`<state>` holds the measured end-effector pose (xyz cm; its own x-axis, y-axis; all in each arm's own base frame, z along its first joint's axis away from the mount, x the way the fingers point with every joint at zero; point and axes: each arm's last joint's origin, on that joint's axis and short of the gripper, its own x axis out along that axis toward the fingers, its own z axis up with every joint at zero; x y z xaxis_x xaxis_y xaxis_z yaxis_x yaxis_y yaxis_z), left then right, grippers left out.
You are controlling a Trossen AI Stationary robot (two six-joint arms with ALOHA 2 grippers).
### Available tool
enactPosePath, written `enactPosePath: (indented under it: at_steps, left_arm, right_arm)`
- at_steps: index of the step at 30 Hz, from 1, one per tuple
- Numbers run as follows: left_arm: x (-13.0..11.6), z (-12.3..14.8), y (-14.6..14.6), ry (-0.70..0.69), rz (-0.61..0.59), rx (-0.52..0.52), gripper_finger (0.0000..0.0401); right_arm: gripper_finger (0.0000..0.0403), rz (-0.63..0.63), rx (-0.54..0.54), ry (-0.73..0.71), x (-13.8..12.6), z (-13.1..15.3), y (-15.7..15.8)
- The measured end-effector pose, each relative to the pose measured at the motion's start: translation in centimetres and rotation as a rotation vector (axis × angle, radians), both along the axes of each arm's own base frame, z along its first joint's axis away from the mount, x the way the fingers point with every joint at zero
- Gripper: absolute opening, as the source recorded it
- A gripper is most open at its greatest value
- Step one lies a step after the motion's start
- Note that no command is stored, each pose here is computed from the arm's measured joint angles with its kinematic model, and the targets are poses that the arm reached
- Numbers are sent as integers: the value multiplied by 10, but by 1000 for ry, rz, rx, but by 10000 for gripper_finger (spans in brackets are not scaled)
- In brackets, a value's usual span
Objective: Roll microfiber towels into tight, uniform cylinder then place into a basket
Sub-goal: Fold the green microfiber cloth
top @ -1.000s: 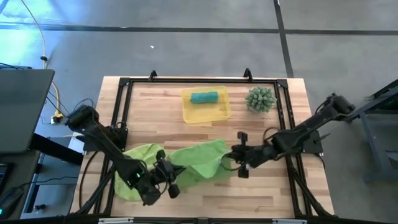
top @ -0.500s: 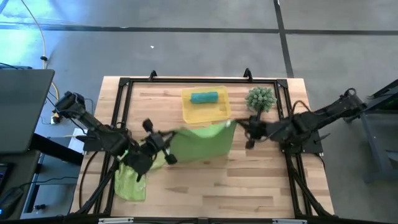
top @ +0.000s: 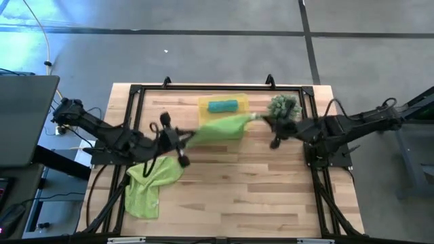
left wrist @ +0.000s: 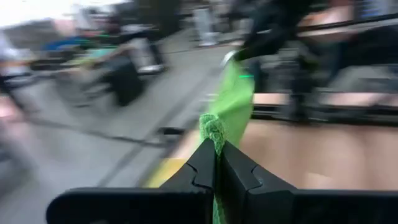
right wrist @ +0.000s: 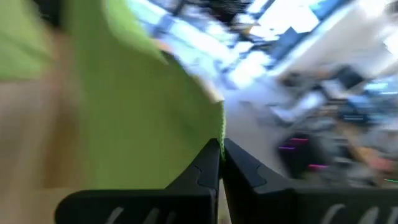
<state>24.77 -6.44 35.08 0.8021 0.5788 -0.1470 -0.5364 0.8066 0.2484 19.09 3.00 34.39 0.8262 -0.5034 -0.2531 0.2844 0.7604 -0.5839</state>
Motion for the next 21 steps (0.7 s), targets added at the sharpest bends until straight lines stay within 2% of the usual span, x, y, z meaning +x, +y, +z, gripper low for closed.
enactPosePath:
  at_steps: [3,6,12,17,21]
  left_arm:
    - [7,-21,-23,11,-110,-84,0]
    - [15,-59,-50,80,-155,-149,0]
    - [36,-113,-99,64,-173,-252,0]
    - [40,-127,-130,-9,-242,-321,0]
    - [33,-130,-149,-38,-272,-402,0]
  right_arm:
    - [0,117,178,47,0,-14,21]
    - [0,183,332,117,5,-31,45]
    - [0,210,481,243,23,-74,99]
    - [0,238,625,278,34,-97,128]
    - [0,241,671,295,36,-108,141]
